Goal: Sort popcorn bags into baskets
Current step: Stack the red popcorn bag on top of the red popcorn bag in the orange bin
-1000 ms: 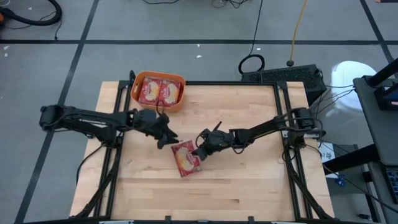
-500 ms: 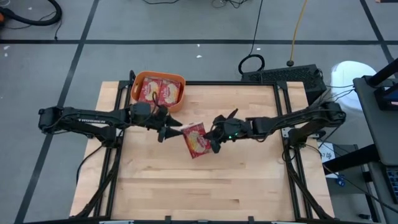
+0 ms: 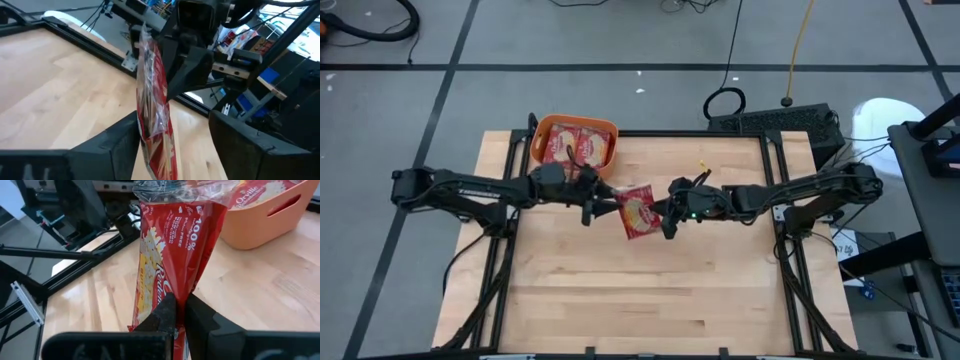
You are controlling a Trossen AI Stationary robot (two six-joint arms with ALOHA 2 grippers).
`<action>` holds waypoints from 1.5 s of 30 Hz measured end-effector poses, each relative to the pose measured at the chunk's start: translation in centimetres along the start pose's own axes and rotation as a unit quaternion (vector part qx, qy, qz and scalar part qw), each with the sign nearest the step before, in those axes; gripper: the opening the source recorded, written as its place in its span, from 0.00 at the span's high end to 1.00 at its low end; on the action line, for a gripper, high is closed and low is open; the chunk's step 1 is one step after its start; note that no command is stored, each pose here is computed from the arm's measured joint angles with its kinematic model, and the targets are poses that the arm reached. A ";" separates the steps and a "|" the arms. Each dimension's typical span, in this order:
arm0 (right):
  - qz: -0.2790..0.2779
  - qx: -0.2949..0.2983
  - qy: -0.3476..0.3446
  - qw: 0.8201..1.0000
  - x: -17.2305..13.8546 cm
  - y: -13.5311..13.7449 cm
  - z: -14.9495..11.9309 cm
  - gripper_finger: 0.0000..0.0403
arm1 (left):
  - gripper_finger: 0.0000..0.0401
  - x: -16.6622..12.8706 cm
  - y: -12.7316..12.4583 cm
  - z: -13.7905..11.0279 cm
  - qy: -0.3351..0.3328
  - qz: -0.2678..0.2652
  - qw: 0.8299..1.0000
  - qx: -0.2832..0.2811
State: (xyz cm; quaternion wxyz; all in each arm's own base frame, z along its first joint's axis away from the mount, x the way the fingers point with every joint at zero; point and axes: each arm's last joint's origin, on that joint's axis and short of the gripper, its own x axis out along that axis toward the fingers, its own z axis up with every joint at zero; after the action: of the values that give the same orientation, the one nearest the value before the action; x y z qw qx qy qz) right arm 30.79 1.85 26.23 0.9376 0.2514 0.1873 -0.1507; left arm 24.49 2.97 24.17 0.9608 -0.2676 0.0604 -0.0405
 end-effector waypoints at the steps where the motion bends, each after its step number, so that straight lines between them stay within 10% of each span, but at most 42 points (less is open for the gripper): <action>1: -0.002 0.000 -0.002 1.000 0.0 -0.1 0.1 0.97 | 0.42 0.3 0.1 -0.1 -0.001 -0.001 1.000 0.000; 19: -0.009 0.010 -0.038 0.999 0.2 -0.5 1.0 0.96 | 0.94 2.1 1.4 -1.2 -0.015 0.003 1.000 -0.005; 45: 0.065 0.064 -0.191 0.977 -9.3 -0.6 6.6 0.60 | 0.93 -0.9 -2.3 4.6 -0.243 -0.034 0.969 -0.014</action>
State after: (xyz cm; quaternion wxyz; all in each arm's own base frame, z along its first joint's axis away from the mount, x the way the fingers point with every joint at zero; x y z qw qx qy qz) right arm 24.13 -0.40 35.30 0.9457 0.2895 -0.0220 -0.1462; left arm 24.12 3.47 29.40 0.9409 -0.2843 -0.1838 -0.0064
